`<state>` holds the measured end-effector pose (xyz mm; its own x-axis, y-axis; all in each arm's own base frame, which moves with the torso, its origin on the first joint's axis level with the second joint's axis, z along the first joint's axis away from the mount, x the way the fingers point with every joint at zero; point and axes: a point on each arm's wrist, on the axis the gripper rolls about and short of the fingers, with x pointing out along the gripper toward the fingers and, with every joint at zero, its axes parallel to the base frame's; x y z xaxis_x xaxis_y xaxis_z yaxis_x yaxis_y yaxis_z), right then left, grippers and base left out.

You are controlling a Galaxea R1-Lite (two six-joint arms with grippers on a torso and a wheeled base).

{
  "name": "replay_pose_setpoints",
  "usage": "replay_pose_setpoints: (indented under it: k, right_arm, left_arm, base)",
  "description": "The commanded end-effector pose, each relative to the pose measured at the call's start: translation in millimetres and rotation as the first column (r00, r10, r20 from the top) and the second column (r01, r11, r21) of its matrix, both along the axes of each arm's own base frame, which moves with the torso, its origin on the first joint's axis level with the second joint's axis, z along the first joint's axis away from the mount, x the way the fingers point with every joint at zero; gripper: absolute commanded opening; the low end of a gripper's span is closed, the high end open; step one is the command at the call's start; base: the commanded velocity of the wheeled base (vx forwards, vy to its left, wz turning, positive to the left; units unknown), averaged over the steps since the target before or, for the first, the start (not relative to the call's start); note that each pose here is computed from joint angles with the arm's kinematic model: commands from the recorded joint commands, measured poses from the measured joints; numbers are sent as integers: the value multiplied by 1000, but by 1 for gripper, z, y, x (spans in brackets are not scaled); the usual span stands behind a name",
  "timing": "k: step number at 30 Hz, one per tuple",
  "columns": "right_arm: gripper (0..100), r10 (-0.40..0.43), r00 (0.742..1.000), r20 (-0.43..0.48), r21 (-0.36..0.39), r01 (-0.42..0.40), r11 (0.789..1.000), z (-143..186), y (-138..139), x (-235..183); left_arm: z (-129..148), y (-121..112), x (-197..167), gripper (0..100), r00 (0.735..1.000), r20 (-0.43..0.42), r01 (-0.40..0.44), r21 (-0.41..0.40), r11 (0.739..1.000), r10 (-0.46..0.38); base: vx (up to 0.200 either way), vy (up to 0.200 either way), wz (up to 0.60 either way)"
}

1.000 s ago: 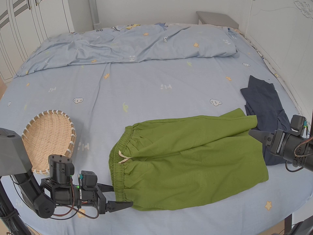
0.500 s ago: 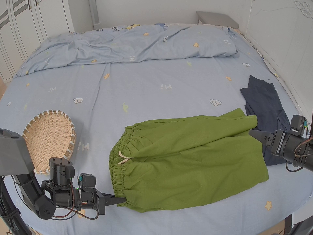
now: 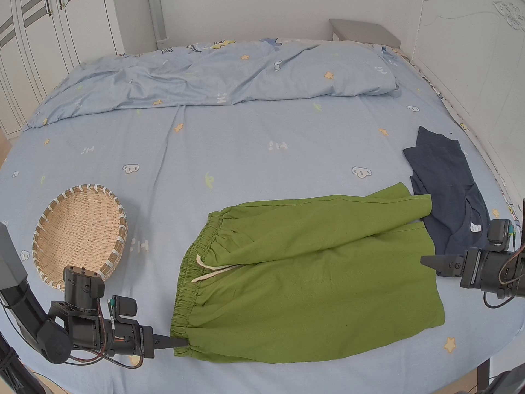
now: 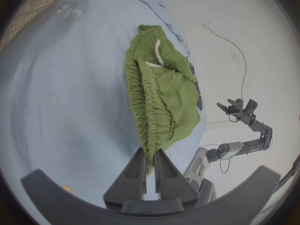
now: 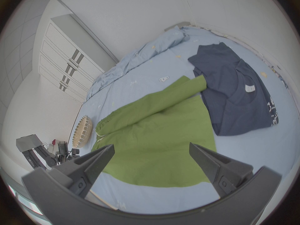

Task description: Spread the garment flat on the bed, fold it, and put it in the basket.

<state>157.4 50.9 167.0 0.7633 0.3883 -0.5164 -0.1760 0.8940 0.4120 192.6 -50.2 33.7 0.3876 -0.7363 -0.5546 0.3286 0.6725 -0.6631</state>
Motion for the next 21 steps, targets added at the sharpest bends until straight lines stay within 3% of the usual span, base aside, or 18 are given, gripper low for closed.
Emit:
replay_pose_setpoints:
  k: [1, 3, 12, 16, 21]
  right_arm:
    - [100, -20, 998, -67, 23, 21, 999, -10, -28, -12]
    - [100, -20, 997, -69, 25, 22, 999, -10, -29, -12]
    - [100, 14, 965, -261, 2, -13, 1000, -59, -54, -7]
    - [100, 74, 921, -382, 3, -79, 997, -87, -56, -4]
    - [100, 113, 883, -456, 6, -124, 992, -106, -56, -2]
  left_arm:
    - [23, 14, -5, 0, 998, 35, -45, -33, 998, 46]
    - [23, 14, -5, 0, 998, 32, -46, -34, 998, 47]
    - [25, 27, -2, 0, 996, 16, -85, -12, 996, 85]
    - [25, 31, -2, 0, 995, 34, -95, -1, 995, 95]
    - [25, 31, -2, 0, 995, 34, -95, -1, 995, 95]
  base:
    - [0, 0, 0]
    - [0, 0, 0]
    - [0, 0, 0]
    - [0, 0, 0]
    - [0, 0, 0]
